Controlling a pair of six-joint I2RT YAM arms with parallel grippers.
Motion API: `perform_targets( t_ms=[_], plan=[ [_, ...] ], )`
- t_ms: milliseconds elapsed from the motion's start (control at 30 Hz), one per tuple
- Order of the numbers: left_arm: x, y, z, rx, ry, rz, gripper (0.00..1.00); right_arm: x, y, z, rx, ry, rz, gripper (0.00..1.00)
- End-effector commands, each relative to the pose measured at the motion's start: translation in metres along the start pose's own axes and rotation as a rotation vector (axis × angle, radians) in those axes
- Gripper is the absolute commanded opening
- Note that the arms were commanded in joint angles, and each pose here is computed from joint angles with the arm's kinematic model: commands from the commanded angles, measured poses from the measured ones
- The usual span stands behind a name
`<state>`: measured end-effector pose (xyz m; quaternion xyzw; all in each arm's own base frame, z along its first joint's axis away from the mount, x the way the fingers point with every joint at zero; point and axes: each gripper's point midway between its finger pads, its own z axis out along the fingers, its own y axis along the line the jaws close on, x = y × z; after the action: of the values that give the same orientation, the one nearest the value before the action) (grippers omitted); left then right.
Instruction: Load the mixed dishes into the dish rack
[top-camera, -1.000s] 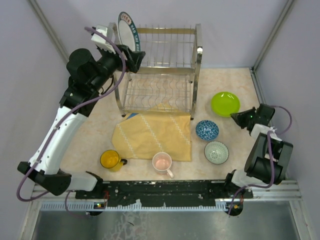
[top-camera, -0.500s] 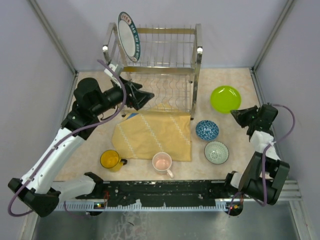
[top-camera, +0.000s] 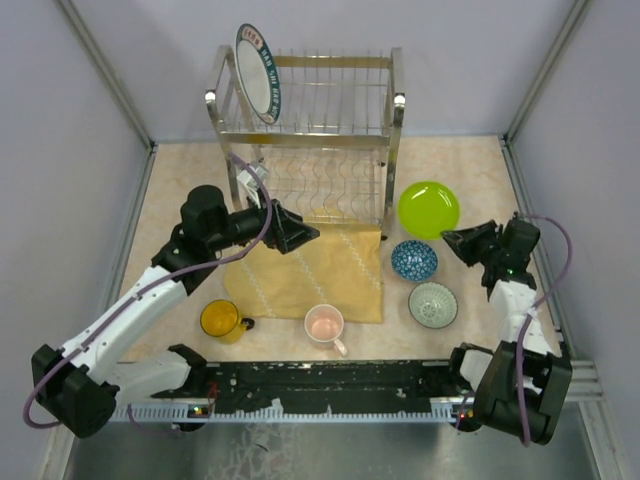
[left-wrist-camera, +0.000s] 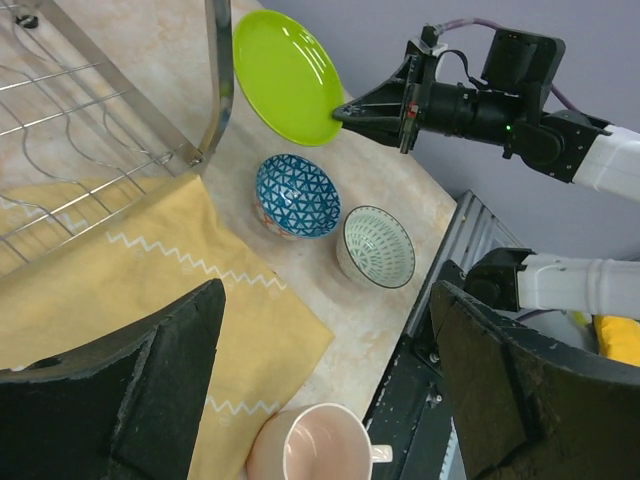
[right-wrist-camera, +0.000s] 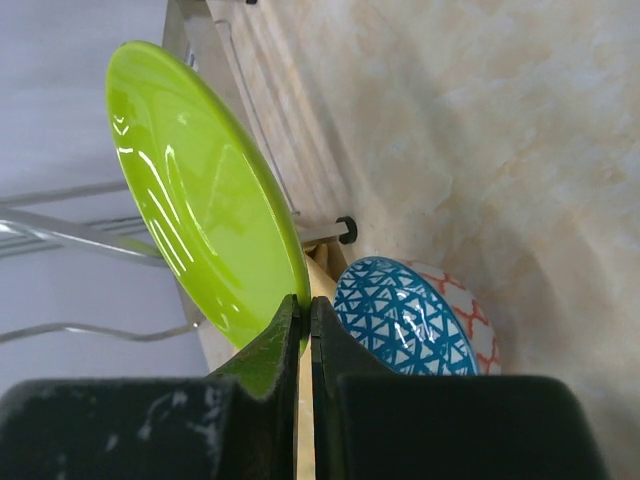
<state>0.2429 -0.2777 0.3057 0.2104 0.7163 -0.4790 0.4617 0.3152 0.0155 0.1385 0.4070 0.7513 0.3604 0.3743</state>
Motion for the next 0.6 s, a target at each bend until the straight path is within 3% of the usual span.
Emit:
perform_targets(
  t_ms=[0, 567],
  plan=[
    [-0.006, -0.015, 0.007, 0.105, -0.035, 0.000, 0.89, 0.009, 0.030, -0.008, -0.109, 0.025, -0.052, 0.00],
    [0.015, -0.008, 0.037, 0.139, 0.004, -0.060, 0.89, 0.052, 0.081, -0.024, -0.232, 0.125, -0.165, 0.00]
  ],
)
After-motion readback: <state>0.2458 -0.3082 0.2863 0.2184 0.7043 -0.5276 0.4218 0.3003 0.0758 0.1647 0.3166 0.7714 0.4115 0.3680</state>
